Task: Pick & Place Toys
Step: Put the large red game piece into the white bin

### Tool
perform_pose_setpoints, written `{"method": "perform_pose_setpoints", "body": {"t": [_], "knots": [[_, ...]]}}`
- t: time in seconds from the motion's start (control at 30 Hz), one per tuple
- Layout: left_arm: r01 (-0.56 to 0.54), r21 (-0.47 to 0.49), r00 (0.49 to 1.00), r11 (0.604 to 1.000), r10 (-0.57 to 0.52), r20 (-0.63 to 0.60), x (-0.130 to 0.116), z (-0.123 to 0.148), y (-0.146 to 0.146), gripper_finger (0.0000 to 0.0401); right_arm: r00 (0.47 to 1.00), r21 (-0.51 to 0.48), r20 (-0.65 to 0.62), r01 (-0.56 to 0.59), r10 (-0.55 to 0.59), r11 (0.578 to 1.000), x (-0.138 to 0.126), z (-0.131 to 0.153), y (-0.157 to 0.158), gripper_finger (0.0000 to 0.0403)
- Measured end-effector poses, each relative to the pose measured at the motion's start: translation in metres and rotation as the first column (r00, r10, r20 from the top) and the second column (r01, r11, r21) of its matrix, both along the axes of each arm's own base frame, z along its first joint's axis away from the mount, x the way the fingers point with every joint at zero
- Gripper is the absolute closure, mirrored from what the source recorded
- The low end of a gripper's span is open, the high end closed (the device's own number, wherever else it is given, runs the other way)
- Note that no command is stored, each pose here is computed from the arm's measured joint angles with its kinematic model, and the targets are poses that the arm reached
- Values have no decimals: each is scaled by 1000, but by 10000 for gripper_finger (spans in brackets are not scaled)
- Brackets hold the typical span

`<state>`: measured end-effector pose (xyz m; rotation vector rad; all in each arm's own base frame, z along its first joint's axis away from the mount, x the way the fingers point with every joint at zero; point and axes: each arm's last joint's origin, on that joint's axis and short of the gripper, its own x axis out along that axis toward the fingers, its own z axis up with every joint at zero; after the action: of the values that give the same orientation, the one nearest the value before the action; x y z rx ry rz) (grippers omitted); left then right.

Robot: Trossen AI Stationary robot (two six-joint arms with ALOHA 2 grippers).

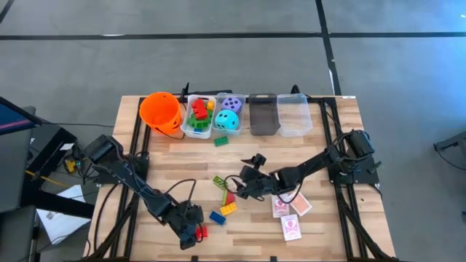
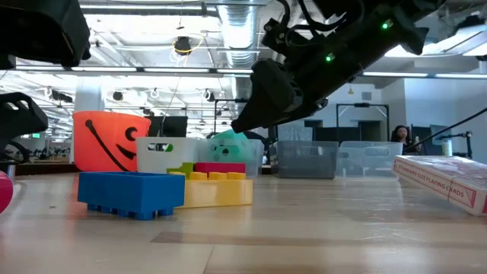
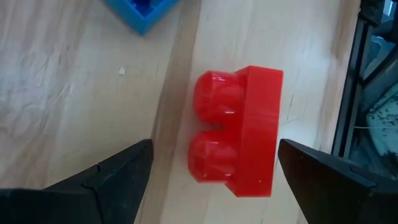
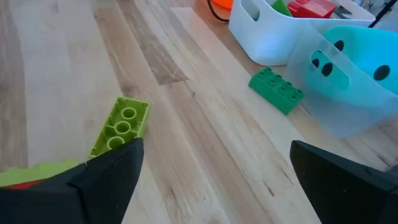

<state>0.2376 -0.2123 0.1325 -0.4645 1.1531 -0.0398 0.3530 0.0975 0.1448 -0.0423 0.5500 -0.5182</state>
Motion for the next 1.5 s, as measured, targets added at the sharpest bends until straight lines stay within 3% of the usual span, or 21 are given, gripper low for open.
{"method": "perform_pose_setpoints", "body": {"t": [0.33,0.47,0.7,0.93,1.07,1.3,1.5], "knots": [[-25,37,999,999,24,22,-3,-4,-4,61,1000,3,1,-5,5,1000,-1,0,3,6],[-28,56,999,998,26,36,-5,-4,-5,80,1000,5,3,-14,14,1000,-2,0,6,6],[-44,99,997,994,38,60,-8,-6,-6,146,1000,6,4,-19,19,1000,-3,0,8,6],[-60,142,997,988,51,64,-9,-7,-3,239,1000,8,5,-23,22,1000,-3,0,10,6],[-84,181,991,980,64,114,-7,-6,-2,257,1000,9,9,-22,22,1000,-3,0,10,6],[25,238,987,971,-62,149,-4,-4,-1,305,999,10,23,-25,25,1000,-2,1,11,6],[64,349,960,935,-152,234,-5,14,3,384,999,2,29,-22,22,1000,-1,2,10,6]]}}
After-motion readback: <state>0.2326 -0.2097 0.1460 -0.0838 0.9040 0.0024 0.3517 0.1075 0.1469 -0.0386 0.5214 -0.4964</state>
